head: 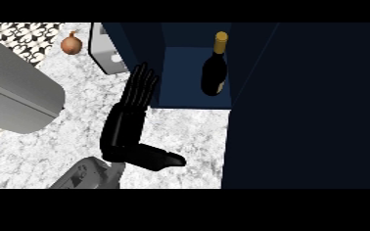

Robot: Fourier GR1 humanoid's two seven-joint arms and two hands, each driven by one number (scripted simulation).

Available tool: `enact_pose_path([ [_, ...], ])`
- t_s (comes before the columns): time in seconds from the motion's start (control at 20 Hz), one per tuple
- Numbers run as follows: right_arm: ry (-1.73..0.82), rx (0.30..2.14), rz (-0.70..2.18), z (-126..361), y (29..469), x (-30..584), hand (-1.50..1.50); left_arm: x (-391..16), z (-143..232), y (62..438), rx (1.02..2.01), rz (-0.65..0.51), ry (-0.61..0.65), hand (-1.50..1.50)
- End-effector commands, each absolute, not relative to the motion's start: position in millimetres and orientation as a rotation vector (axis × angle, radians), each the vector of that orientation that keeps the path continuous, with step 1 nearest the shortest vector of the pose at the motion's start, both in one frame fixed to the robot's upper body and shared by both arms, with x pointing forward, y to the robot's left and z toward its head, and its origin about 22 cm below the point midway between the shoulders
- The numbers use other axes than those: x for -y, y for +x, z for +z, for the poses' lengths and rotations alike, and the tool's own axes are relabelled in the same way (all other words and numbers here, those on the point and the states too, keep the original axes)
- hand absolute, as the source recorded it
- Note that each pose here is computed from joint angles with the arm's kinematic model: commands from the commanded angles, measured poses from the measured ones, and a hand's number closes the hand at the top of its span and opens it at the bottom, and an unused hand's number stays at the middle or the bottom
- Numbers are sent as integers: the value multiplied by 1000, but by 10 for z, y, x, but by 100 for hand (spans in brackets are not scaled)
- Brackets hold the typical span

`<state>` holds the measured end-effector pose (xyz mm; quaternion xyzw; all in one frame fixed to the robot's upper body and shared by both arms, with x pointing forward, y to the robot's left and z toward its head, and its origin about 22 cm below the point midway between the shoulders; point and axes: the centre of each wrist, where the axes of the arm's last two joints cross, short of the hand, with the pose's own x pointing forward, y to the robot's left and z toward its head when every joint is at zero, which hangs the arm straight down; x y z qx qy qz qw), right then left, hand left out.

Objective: Pick up the wine, place it into the cabinet and close the cabinet

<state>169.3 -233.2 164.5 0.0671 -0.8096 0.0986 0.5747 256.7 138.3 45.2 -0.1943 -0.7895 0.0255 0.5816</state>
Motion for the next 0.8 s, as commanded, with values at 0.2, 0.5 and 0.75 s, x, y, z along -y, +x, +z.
enact_pose_path([
  [0.2, 160, 1849, 517, 1676, 1669, 2355, 150, -1593, 671, 1953, 1869, 125, -397, -150],
  [0.5, 307, 1755, 699, 1706, 1469, 2163, 150, -2150, 710, 1699, 1897, 136, -294, -150],
  [0.75, 497, 1649, 701, 1677, 1363, 2027, 150, -2395, 725, 1630, 1917, 181, -239, -150],
])
